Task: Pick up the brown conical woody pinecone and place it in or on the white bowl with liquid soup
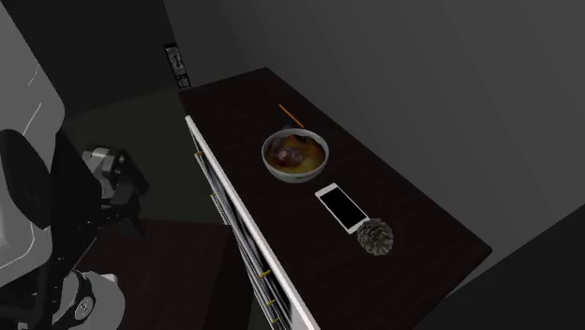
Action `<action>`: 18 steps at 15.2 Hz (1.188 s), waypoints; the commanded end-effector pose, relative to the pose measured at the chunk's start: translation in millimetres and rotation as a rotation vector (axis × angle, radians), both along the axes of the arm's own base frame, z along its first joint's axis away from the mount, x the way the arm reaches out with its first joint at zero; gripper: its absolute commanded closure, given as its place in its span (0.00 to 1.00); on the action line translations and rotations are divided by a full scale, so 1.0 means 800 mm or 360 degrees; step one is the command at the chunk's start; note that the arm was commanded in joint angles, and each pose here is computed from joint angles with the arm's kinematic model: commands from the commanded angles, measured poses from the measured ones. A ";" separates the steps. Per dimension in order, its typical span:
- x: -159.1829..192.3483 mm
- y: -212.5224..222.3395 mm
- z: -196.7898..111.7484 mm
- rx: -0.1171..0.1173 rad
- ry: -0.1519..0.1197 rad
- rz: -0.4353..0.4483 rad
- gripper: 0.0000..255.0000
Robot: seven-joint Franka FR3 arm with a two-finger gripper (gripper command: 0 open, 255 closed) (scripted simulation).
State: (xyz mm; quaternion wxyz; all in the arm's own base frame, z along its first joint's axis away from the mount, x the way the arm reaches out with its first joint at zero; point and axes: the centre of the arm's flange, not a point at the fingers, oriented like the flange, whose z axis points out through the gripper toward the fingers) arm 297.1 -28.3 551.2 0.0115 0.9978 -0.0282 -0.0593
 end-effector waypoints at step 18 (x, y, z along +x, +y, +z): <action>0.186 0.050 -0.174 0.0378 -0.0107 -0.0109 0.00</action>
